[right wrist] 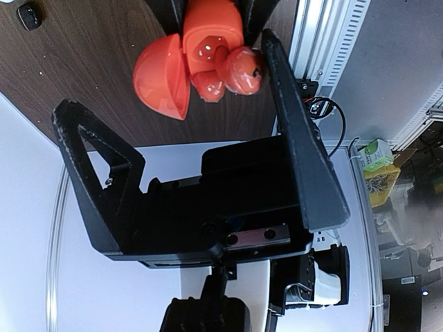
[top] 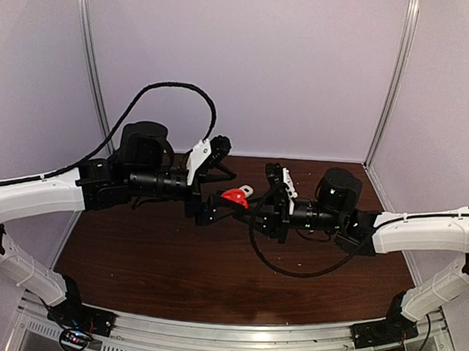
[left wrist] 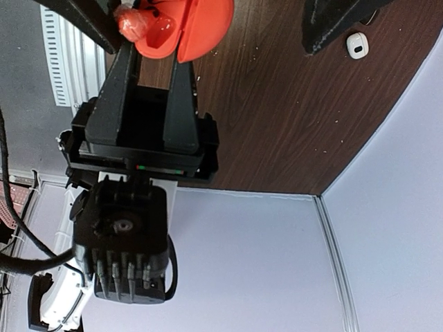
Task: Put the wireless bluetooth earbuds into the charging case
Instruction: Adjust the right earbud in the right side groove of the charging case.
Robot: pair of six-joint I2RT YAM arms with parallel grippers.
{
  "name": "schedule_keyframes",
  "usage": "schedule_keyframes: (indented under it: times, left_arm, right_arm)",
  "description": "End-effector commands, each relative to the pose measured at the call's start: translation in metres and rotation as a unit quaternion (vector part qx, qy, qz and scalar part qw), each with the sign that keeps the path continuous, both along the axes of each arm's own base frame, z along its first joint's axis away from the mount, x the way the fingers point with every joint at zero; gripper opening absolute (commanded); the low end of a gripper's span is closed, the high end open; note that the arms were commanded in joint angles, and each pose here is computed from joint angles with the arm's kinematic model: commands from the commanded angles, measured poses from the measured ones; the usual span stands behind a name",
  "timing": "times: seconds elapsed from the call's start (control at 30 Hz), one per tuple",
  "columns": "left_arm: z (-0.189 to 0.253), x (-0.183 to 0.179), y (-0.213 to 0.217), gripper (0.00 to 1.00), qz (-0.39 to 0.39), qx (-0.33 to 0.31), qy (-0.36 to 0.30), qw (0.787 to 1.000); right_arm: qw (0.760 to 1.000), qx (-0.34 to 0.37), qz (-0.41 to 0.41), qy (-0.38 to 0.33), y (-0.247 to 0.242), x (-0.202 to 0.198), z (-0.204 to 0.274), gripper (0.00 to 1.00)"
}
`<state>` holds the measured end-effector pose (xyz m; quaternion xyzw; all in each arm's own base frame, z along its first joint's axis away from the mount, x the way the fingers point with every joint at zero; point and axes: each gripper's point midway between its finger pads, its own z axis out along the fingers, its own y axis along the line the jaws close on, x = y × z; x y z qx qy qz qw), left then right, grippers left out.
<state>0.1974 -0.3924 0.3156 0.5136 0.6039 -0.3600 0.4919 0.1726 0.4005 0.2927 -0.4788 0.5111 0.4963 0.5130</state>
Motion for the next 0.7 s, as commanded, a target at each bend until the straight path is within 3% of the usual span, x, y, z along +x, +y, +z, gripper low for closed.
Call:
schedule_keyframes:
  times: [0.0, 0.67]
  left_arm:
    - [0.016, 0.031, 0.004, 0.9, 0.05, -0.023, -0.014, 0.998]
    - [0.001, 0.036, 0.005, 0.89, 0.042, -0.016, 0.006, 0.999]
  right_arm:
    - [0.997, 0.027, 0.058, -0.03, 0.006, -0.025, 0.024, 0.0]
    - [0.997, 0.04, 0.062, -0.039, 0.003, -0.032, 0.035, 0.0]
